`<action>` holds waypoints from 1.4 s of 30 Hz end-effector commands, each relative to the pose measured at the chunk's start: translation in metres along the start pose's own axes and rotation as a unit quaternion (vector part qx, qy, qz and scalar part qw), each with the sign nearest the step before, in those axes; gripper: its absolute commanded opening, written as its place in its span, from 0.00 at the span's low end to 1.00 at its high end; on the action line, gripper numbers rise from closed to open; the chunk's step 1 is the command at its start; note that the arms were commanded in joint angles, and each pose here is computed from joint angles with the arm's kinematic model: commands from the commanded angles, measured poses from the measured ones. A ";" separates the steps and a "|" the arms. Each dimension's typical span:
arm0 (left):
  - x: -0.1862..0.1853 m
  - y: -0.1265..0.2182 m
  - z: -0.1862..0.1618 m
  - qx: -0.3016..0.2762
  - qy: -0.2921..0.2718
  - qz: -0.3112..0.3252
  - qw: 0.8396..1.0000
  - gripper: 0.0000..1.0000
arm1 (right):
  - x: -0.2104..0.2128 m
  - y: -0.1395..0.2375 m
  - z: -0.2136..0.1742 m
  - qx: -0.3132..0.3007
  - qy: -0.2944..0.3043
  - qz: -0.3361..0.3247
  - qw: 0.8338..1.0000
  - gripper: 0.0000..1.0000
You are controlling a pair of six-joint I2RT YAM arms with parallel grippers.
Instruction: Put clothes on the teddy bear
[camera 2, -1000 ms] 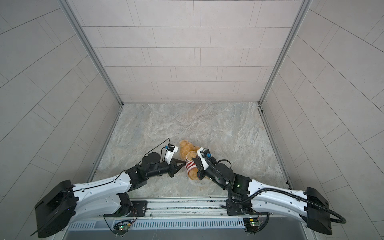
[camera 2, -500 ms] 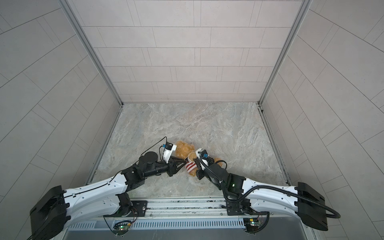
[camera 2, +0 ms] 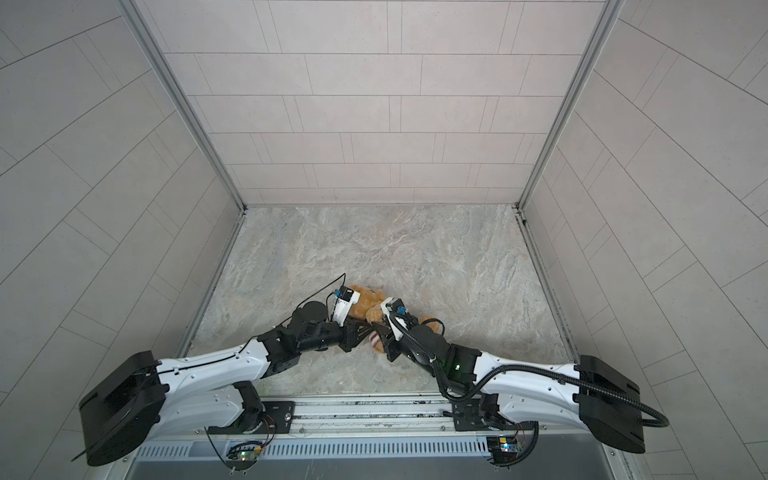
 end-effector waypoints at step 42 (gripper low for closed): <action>0.035 0.017 0.000 -0.011 0.028 0.185 0.982 0.42 | -0.022 -0.009 0.002 0.096 -0.057 -0.063 0.992 0.35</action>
Point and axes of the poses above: each gripper's point midway between its finger pads, its own y axis back along the fingers, its own x axis along the line the jaws close on, z = x × y, the point moved 6 cm from there along y, back along the fingers, and after that the axes turned 4 degrees about y, right-handed, at the moved point
